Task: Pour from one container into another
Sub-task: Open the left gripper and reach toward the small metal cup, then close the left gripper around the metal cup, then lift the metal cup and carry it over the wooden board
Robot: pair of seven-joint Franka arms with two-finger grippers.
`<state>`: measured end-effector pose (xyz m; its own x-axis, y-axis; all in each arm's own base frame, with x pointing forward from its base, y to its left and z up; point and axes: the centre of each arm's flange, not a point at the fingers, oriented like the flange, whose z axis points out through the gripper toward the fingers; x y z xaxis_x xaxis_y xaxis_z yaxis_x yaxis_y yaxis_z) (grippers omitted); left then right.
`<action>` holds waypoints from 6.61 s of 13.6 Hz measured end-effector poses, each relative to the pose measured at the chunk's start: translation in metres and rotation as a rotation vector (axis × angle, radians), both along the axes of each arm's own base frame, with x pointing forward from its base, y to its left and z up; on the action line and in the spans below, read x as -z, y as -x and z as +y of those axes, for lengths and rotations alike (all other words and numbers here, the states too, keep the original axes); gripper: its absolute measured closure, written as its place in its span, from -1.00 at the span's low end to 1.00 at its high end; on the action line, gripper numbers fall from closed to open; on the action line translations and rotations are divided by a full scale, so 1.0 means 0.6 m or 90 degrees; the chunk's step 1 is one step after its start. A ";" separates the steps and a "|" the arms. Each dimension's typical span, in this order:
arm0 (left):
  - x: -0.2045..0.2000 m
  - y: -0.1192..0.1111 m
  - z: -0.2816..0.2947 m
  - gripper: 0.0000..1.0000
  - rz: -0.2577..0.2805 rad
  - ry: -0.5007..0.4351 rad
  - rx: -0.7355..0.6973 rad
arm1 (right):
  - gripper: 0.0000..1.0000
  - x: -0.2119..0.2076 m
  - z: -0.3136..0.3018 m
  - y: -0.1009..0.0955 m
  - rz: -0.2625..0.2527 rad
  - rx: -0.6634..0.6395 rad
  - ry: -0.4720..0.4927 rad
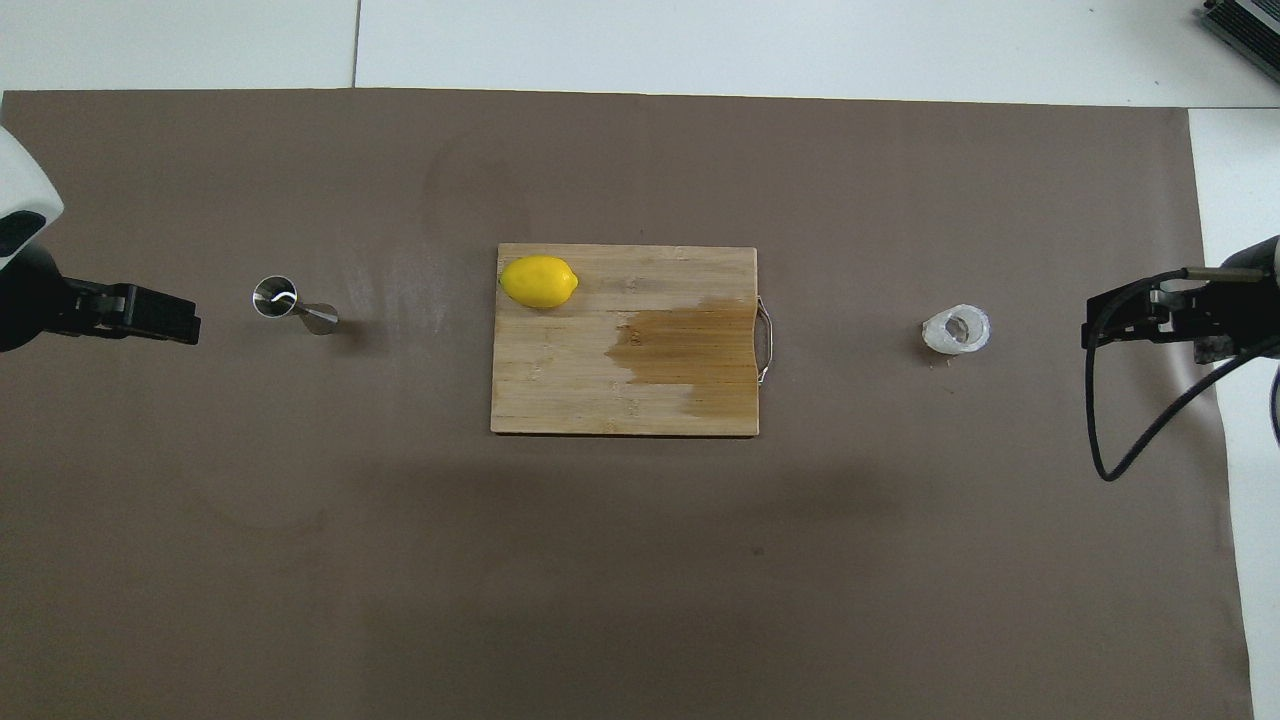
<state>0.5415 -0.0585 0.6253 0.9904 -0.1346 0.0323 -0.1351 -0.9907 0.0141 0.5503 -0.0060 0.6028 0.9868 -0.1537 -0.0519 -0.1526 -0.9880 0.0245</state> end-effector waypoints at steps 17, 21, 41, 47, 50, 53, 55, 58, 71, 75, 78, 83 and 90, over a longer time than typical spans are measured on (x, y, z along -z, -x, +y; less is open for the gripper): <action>0.110 -0.007 0.057 -1.00 0.110 0.134 -0.327 | -1.00 0.000 0.000 0.000 0.000 0.000 0.000; 0.197 -0.032 0.073 -1.00 0.158 0.222 -0.583 | -1.00 0.000 0.000 0.000 0.000 0.000 0.000; 0.449 0.027 0.194 -1.00 0.373 0.609 -1.408 | -1.00 0.000 0.000 0.000 0.000 0.000 0.000; 0.492 0.023 0.157 -1.00 0.397 0.659 -1.456 | -1.00 0.000 0.000 0.000 0.000 0.000 0.000; 0.496 0.023 0.157 -1.00 0.404 0.669 -1.464 | -1.00 0.000 0.000 0.000 0.000 0.000 0.000; 0.495 0.023 0.160 -1.00 0.405 0.676 -1.468 | -1.00 0.000 0.000 0.000 0.000 0.000 0.000; 0.495 0.023 0.164 -1.00 0.402 0.679 -1.471 | -1.00 0.000 0.000 0.000 0.000 0.000 0.000; 0.496 0.023 0.168 -1.00 0.397 0.680 -1.473 | -1.00 0.000 0.000 0.000 0.000 0.000 0.000; 0.513 0.026 0.163 -1.00 0.413 0.792 -1.520 | -1.00 0.000 0.000 0.000 0.000 0.000 0.000; 0.512 0.025 0.152 -0.90 0.414 0.801 -1.528 | -1.00 0.000 0.000 0.000 0.000 0.000 0.000; 0.512 0.025 0.154 -0.64 0.409 0.801 -1.530 | -1.00 0.000 0.000 0.000 0.000 0.000 0.000; 0.512 0.026 0.154 -0.42 0.408 0.801 -1.531 | -1.00 0.000 0.000 0.000 0.000 0.000 0.000; 0.513 0.026 0.155 -0.01 0.406 0.801 -1.532 | -1.00 0.000 0.000 0.000 0.000 0.000 0.000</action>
